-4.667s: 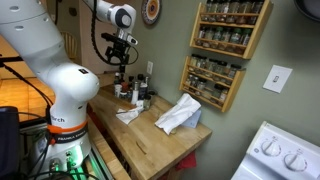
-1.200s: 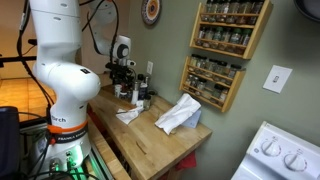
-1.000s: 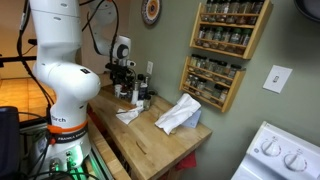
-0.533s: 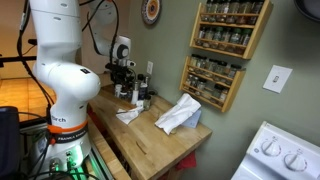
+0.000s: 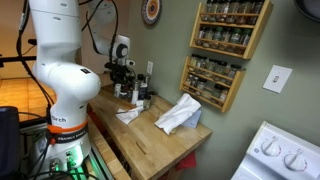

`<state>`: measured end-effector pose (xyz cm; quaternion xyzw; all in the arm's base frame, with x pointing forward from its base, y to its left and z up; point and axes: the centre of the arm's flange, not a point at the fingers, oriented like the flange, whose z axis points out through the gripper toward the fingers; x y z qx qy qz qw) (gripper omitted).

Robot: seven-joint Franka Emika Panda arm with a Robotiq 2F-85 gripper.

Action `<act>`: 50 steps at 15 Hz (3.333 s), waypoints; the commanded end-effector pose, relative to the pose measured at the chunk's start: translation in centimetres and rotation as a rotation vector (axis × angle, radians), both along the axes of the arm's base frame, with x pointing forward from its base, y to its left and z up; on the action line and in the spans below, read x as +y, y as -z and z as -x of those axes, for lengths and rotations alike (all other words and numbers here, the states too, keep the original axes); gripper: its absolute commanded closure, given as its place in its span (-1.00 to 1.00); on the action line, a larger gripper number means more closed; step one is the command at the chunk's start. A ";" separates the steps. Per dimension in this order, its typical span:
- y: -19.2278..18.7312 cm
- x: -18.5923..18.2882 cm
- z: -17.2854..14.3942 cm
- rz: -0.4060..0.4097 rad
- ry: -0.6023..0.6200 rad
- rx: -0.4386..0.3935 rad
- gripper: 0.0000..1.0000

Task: Move the white container in the first row of the wooden tray a little to the left, pick up the spice bottle from the table and put it in the first row of the wooden tray to the right of the white container

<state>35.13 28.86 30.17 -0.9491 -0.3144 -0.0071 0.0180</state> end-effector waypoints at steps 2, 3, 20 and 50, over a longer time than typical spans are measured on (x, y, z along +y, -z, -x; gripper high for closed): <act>-2.5 1.7 1.6 -0.012 -0.048 -0.002 0.40; -2.8 2.2 1.9 -0.012 -0.061 0.000 0.40; -1.8 6.0 4.0 0.019 -0.095 -0.048 0.40; -11.8 -3.3 -1.7 0.073 0.056 -0.189 -1.00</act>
